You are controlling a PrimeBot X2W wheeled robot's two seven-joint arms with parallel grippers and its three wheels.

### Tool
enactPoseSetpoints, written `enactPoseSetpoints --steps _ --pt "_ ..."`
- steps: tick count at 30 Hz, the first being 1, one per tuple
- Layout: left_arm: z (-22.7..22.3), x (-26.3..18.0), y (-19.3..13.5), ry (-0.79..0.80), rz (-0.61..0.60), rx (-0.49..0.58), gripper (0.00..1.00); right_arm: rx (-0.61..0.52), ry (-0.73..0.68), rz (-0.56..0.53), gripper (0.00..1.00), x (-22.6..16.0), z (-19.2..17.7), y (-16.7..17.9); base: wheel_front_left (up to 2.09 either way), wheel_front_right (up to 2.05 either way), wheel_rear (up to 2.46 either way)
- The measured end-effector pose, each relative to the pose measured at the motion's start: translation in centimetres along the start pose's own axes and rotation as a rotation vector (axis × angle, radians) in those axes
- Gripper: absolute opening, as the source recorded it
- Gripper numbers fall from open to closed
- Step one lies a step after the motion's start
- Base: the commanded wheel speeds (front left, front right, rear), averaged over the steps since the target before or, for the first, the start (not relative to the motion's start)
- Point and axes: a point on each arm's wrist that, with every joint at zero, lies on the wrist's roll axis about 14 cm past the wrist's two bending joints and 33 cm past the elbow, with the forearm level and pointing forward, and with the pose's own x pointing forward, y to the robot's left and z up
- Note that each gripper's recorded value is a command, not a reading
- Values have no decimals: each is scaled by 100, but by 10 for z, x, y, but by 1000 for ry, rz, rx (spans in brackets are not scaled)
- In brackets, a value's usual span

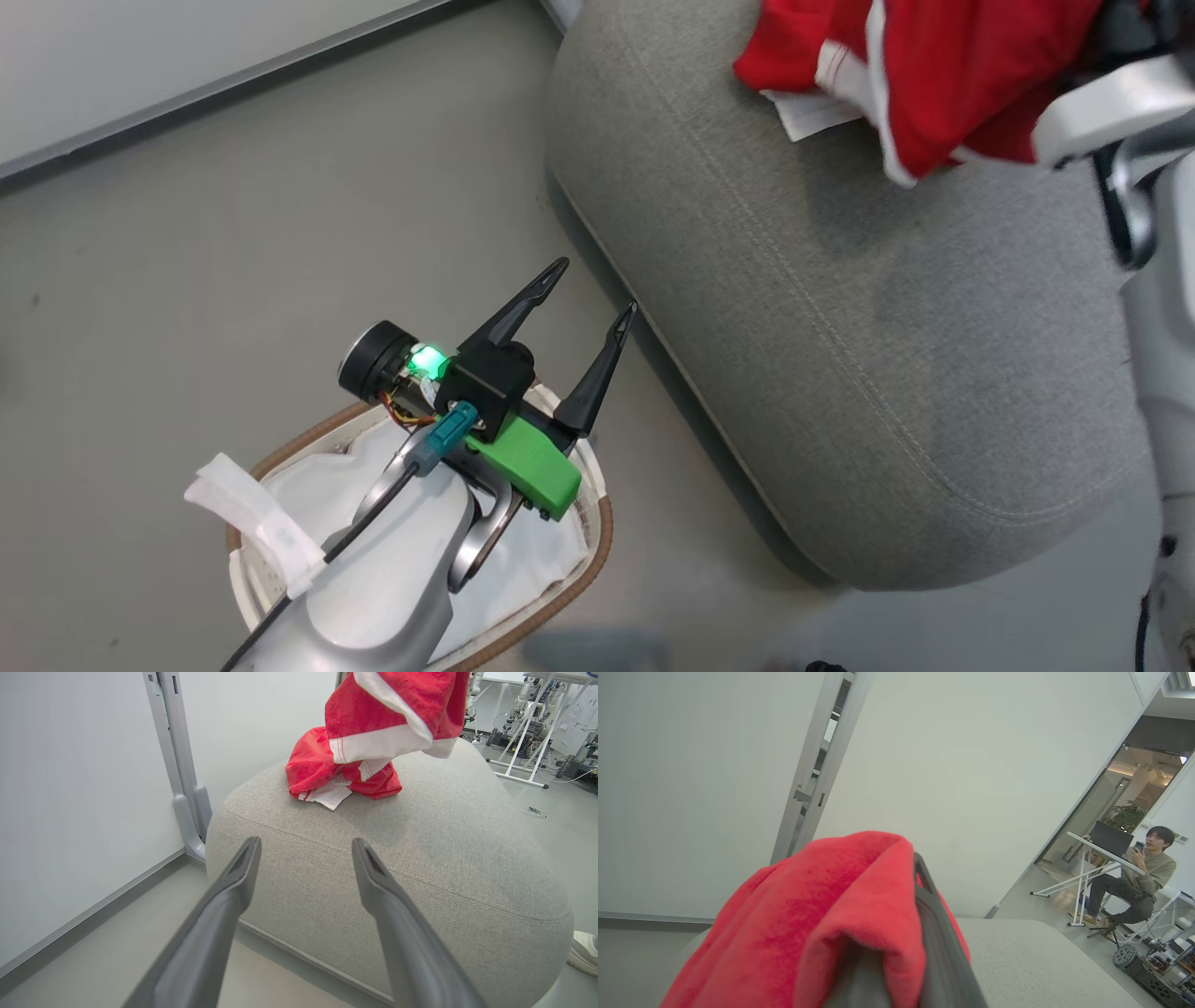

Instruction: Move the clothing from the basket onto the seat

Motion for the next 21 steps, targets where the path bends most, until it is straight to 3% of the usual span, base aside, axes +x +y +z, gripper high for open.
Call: enactPoseSetpoints --steps 5,8,16,21 --pt "0 -8 25 -9 55 10 100 -105 -46 -44 0 52 15 -32 0 0 0" --pt "-4 -16 40 -2 90 13 100 -100 -39 -80 0 75 9 -42 0 0 0" --pt "-27 -40 75 36 187 -11 100 -80 141 -66 0 94 -77 -15 0 0 0" --pt "-53 -53 91 82 238 -39 100 -62 308 14 0 76 -154 33 0 0 0"
